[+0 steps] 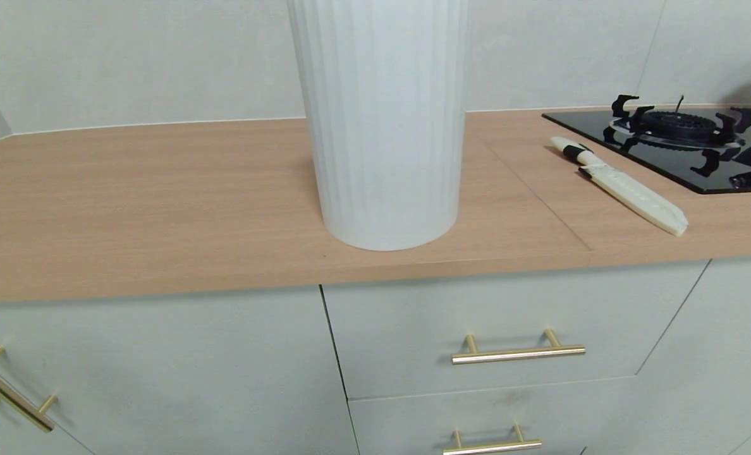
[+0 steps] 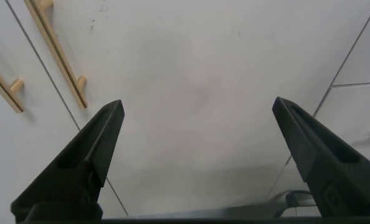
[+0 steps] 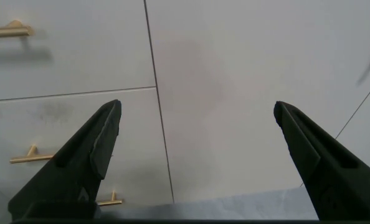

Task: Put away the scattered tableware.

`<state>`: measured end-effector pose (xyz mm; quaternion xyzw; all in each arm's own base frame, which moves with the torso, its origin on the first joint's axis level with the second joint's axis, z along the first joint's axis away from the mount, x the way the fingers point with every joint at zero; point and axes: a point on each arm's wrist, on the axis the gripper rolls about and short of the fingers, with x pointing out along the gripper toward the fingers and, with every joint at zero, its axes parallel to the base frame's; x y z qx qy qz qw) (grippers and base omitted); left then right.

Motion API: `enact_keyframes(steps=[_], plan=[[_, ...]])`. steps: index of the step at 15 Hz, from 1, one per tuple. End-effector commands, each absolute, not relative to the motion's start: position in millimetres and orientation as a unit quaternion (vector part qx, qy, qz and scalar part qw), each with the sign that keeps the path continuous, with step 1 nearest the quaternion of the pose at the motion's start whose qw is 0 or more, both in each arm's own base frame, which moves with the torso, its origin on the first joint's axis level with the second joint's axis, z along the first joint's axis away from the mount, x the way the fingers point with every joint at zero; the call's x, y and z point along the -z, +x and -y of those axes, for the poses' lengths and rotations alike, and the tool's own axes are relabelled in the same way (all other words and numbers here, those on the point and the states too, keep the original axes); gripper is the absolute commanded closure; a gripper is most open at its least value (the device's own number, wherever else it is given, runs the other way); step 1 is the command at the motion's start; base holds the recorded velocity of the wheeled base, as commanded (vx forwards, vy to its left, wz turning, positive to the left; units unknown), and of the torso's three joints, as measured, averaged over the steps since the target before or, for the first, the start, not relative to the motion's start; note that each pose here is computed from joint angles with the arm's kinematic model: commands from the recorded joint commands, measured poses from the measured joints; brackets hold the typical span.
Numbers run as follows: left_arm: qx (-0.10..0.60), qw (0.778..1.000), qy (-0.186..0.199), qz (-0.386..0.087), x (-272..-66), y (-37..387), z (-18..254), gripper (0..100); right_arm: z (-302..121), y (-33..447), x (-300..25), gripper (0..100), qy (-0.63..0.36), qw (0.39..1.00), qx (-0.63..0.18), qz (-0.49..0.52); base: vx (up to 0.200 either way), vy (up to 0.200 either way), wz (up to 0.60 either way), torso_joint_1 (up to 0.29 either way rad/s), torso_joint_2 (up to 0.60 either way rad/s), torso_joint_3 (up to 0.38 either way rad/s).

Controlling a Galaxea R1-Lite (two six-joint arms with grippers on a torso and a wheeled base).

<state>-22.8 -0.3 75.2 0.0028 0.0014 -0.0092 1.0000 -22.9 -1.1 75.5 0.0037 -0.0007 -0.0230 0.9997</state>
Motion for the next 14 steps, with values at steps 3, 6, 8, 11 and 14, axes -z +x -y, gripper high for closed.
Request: enact_keyframes(steps=[3, 6, 8, 11, 14], plan=[[0.009, 1.0, 0.003, -0.002, -75.2, -22.8, 0.3, 0, 1.1, -22.8, -75.5, 0, 0.004, 1.0, 0.023, 0.0, 0.0, 0.0, 0.0, 0.106, -0.24, -0.219], [0.009, 1.0, 0.003, -0.002, -75.2, -22.8, 0.3, 0, 1.1, -22.8, -75.5, 0, 0.002, 1.0, 0.022, 0.0, 0.0, 0.0, 0.0, 0.115, -0.48, -0.271], [0.009, 1.0, 0.003, -0.002, -75.2, -22.8, 0.3, 0, 1.1, -22.8, -75.5, 0, 0.002, 1.0, 0.022, 0.0, 0.0, 0.0, 0.0, 0.112, -0.51, -0.271], [0.009, 1.0, 0.003, -0.002, -75.2, -22.8, 0.3, 0, 1.1, -22.8, -75.5, 0, 0.002, 1.0, 0.022, 0.0, 0.0, 0.0, 0.0, 0.272, -0.48, -0.268], [0.009, 1.0, 0.003, -0.002, -75.2, -22.8, 0.3, 0, 1.1, -22.8, -75.5, 0, 0.002, 1.0, 0.022, 0.0, 0.0, 0.0, 0.0, 0.22, -0.48, -0.264]])
